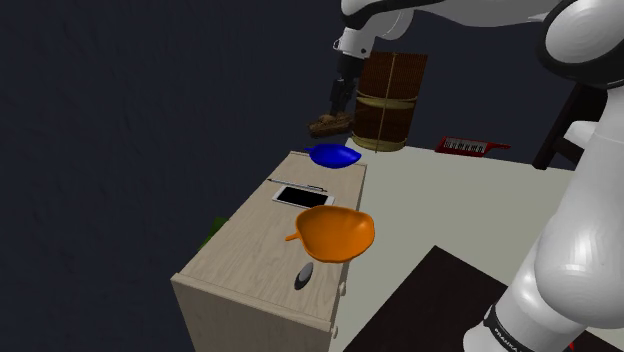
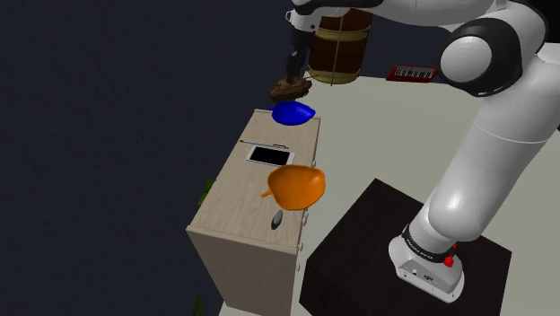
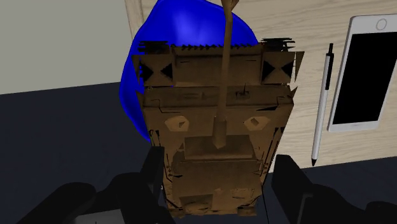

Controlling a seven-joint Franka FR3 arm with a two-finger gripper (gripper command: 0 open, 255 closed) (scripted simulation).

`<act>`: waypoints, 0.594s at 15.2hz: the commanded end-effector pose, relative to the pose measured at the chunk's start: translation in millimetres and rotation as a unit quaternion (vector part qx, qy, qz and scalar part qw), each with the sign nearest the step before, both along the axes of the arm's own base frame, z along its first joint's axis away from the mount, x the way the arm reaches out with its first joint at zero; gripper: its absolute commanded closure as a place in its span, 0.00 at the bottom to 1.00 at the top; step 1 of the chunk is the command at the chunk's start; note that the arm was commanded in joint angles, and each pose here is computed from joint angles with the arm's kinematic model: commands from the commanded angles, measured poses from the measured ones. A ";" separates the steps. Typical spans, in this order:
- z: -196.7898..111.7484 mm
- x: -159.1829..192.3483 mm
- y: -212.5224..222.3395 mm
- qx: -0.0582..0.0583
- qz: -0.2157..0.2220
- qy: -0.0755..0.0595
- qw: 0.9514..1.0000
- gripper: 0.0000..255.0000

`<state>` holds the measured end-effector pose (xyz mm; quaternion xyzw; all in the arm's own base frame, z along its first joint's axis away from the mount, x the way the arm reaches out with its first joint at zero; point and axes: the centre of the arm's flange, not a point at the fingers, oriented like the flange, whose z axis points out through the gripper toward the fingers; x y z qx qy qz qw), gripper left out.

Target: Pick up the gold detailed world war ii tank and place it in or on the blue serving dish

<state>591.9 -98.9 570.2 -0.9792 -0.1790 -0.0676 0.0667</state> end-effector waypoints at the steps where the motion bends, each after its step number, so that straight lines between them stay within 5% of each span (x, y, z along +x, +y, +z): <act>1: -9.3 -0.5 0.8 0.000 0.000 -0.001 1.000 1.00; 9: -51.6 -0.5 0.8 0.000 0.000 -0.001 1.000 1.00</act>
